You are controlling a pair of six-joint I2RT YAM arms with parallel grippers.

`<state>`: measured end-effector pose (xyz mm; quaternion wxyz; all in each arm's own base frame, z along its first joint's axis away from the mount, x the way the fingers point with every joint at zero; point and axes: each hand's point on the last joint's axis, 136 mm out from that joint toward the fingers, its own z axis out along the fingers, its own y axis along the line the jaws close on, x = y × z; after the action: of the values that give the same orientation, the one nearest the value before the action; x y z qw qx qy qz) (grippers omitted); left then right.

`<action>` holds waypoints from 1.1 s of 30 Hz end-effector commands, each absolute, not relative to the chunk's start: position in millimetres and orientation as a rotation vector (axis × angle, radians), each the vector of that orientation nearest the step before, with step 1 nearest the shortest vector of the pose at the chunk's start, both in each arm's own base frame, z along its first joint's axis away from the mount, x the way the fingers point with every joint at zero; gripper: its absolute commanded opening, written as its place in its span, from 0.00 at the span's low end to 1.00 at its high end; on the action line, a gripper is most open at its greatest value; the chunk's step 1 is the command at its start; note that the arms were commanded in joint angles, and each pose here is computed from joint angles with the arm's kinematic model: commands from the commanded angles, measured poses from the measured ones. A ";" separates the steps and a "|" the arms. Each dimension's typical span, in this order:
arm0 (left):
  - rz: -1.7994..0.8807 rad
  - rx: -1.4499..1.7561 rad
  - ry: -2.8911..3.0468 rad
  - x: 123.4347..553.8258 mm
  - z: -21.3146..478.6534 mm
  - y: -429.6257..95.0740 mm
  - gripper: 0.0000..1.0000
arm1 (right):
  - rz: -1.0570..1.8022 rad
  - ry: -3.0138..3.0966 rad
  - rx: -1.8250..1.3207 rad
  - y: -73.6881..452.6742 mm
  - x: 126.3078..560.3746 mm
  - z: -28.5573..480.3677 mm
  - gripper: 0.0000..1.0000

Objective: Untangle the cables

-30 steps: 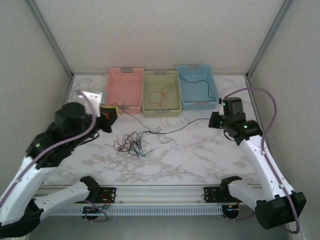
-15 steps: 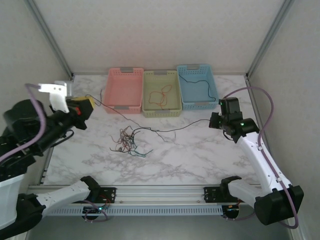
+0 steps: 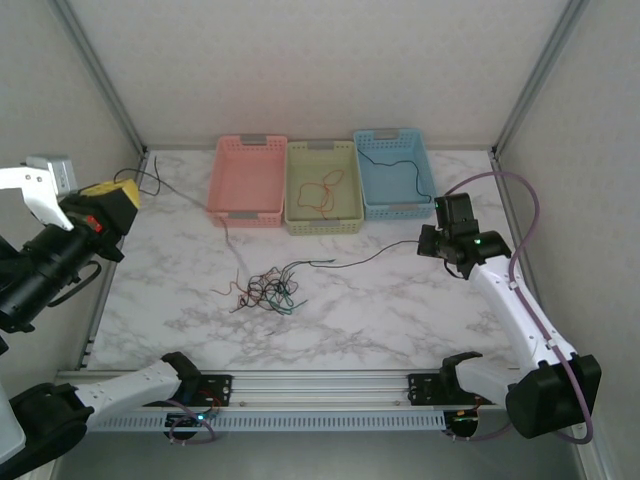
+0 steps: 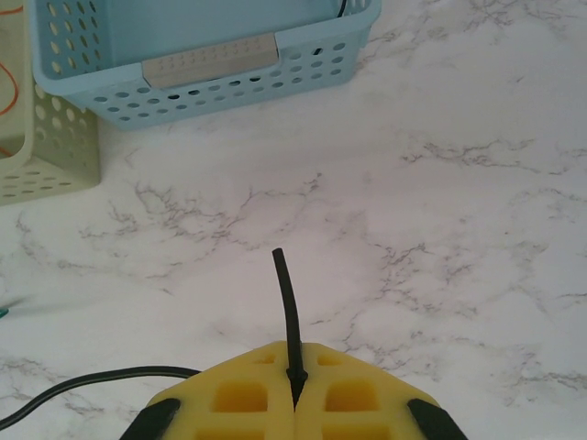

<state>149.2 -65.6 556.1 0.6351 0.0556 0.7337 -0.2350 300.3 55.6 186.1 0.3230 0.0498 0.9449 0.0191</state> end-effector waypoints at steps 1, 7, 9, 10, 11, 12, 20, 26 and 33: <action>-0.493 0.138 1.697 149.5 551.1 -61.5 0.00 | 0.023 2.487 0.155 50.6 300.3 178.0 0.00; -0.630 0.291 1.716 144.6 543.3 -98.1 0.00 | 0.131 2.482 0.129 63.6 297.2 180.5 0.00; -0.692 0.352 1.732 142.3 537.4 -113.8 0.00 | 0.196 2.475 0.113 71.7 295.2 183.0 0.00; -0.716 0.369 1.738 142.6 534.2 -120.1 0.00 | 0.224 2.473 0.110 74.9 293.8 184.0 0.00; -0.733 0.381 1.740 141.9 531.8 -123.6 0.00 | 0.244 2.471 0.106 77.0 292.3 184.9 0.00; -0.748 0.397 1.744 141.8 528.3 -128.0 0.00 | 0.266 2.465 0.105 79.1 290.6 186.1 0.00; -0.854 0.482 1.768 143.2 502.7 -156.8 0.00 | 0.383 2.406 0.073 90.7 281.8 200.4 0.00; -0.910 0.484 1.746 160.5 506.9 -180.4 0.00 | 0.387 2.395 0.076 90.6 281.9 201.6 0.00; -0.902 0.434 1.659 211.3 569.4 -215.4 0.00 | 0.386 2.410 0.122 87.6 277.2 188.1 0.00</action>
<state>192.9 -200.3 533.7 0.5378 0.1931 0.7346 -0.3658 279.0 88.6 187.3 0.3346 0.0328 0.9315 0.1386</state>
